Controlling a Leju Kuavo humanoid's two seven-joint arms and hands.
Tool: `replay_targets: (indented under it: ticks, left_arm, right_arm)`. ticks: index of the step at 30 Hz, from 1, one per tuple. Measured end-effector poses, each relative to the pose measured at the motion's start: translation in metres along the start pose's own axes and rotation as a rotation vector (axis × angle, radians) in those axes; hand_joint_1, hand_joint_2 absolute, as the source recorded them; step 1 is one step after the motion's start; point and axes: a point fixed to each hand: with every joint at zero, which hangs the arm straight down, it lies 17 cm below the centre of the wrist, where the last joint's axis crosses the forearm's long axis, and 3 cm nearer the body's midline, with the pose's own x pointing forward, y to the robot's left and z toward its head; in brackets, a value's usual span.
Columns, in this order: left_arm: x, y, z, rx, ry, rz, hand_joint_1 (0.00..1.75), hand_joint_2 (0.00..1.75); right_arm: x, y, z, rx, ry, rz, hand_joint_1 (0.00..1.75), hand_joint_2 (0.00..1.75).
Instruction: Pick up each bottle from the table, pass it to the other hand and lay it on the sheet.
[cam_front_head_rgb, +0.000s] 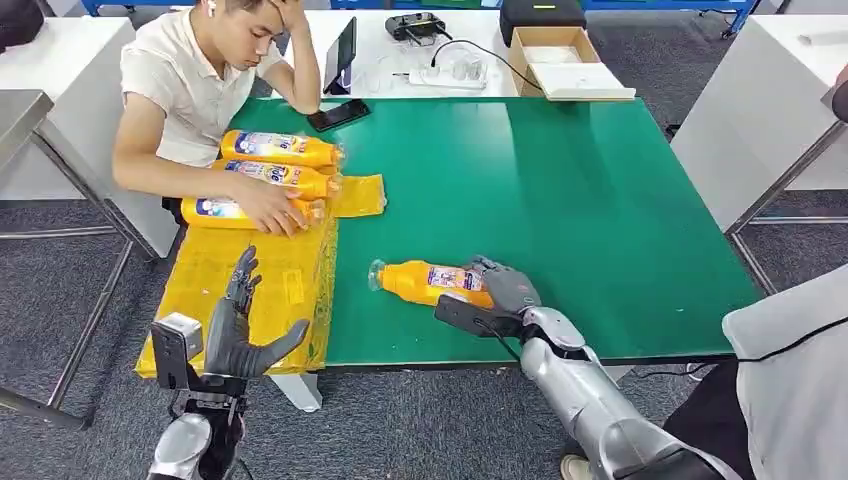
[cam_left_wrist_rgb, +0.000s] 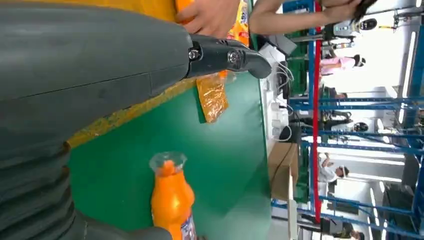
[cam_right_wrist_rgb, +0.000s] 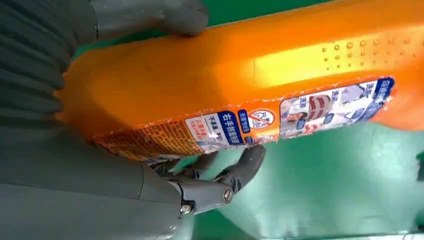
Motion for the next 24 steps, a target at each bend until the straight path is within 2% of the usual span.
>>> replay_targets:
  ticks: [16,24]
  left_arm:
    - [0.002,-0.009,-0.003,-0.045,0.004,0.053,0.00,1.75]
    - [0.002,-0.011,-0.003,-0.054,0.005,0.053,0.00,1.75]
  right_arm:
    - [-0.012,-0.011,-0.003,0.085,0.043,0.043,1.75,1.75]
    - [-0.006,-0.013,-0.003,0.089,0.004,0.021,1.75,1.75]
